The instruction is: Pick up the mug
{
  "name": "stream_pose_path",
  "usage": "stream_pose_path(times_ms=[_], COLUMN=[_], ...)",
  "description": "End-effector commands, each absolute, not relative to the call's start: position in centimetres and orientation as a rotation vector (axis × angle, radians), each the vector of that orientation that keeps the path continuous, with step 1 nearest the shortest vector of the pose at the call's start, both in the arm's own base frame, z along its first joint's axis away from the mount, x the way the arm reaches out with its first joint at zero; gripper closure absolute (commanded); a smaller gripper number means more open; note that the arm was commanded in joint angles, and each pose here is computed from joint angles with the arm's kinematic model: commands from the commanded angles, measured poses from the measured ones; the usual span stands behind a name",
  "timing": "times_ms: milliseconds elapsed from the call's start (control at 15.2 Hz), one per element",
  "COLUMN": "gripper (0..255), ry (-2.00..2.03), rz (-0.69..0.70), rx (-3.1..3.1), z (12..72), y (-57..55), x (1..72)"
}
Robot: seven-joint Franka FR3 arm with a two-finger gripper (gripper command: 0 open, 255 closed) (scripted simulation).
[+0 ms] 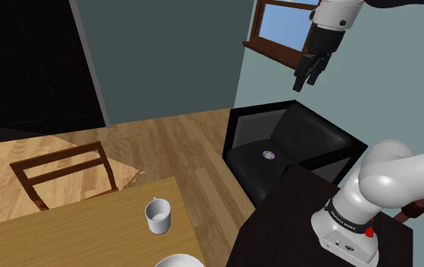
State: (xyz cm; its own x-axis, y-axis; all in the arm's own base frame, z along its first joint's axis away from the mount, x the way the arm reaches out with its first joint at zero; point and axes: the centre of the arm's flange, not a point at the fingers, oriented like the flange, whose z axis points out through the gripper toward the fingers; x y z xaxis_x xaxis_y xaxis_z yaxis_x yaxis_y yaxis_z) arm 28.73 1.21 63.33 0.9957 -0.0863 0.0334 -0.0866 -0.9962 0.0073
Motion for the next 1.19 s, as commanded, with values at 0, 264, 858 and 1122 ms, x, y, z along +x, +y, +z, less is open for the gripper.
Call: stream_pose_path(times_ms=[0, 264, 858, 1122], gripper=[0, 0, 0, 0], ry=[-0.136, -0.136, -0.137, -0.137], rz=[0.052, 0.053, 0.056, 0.058], rx=[3.13, 3.137, 3.152, 3.159], z=[63.3, 59.6, 51.3, 47.6], y=[1.2, 4.4, 11.8, 15.1], x=[28.7, 30.4, 34.1, 35.7])
